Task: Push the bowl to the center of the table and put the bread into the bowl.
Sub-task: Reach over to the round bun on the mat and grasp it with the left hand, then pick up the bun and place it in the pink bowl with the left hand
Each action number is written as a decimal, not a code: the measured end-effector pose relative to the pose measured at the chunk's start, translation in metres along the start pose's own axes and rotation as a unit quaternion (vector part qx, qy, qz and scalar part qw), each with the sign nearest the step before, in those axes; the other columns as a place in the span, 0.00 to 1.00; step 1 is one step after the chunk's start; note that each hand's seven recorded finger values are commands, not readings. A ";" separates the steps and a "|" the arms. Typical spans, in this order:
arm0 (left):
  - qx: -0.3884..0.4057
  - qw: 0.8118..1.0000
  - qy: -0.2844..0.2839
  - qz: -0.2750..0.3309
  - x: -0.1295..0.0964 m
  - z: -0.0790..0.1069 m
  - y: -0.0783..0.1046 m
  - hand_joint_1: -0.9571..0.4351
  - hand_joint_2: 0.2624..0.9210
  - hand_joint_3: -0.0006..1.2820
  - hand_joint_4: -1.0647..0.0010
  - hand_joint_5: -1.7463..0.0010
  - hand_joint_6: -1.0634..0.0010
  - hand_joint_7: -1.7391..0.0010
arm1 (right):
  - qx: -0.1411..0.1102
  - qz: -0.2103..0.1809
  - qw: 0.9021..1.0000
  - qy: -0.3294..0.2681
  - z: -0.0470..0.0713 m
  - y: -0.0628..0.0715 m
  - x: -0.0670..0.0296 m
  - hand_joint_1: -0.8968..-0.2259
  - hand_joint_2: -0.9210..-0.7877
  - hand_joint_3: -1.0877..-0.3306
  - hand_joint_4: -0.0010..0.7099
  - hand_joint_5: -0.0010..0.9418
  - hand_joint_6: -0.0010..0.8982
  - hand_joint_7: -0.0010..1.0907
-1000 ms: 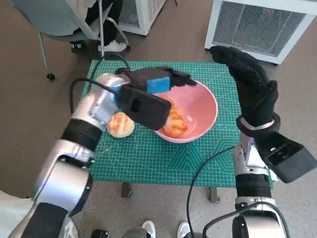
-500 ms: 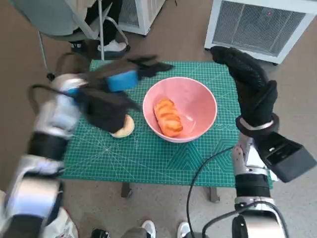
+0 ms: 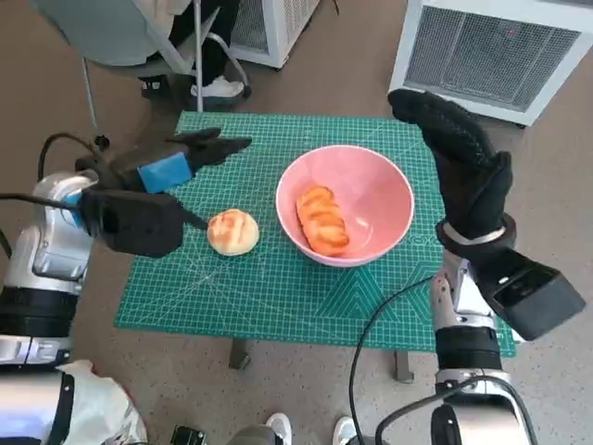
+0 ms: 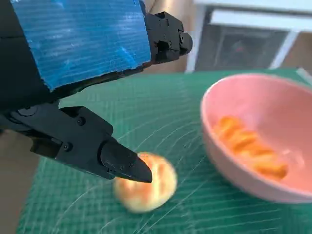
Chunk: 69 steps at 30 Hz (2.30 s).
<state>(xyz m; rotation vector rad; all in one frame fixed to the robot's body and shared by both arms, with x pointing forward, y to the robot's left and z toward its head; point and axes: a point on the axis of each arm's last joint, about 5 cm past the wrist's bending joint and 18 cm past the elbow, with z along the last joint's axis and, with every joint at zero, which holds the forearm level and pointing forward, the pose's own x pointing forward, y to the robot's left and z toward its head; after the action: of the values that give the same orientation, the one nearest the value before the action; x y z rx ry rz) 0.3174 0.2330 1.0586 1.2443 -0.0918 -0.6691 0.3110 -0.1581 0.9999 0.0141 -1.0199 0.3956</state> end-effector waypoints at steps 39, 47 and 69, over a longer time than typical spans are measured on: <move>-0.003 0.987 0.119 -0.109 0.060 -0.018 -0.072 0.56 0.86 0.02 0.64 0.96 0.56 0.93 | 0.002 0.015 1.000 0.003 0.003 -0.005 0.0013 0.41 0.00 0.40 0.41 0.08 0.00 0.63; -0.002 0.989 0.122 -0.081 0.062 -0.019 -0.080 0.58 0.99 0.10 0.36 0.68 0.50 0.45 | 0.001 0.015 1.000 0.003 0.003 -0.005 0.0011 0.41 0.00 0.40 0.41 0.08 0.00 0.62; 0.024 0.993 0.045 0.108 0.032 -0.011 -0.012 0.69 1.00 0.06 0.37 0.33 0.40 0.32 | -0.001 0.014 1.000 0.003 0.003 -0.005 -0.0005 0.41 0.00 0.40 0.41 0.08 0.00 0.61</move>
<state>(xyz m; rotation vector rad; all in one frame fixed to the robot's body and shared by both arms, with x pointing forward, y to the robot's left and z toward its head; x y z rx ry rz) 0.3426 0.2238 1.0351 1.2876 -0.1665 -0.4241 0.3102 -0.1637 1.0018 -0.0033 -1.0147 0.4202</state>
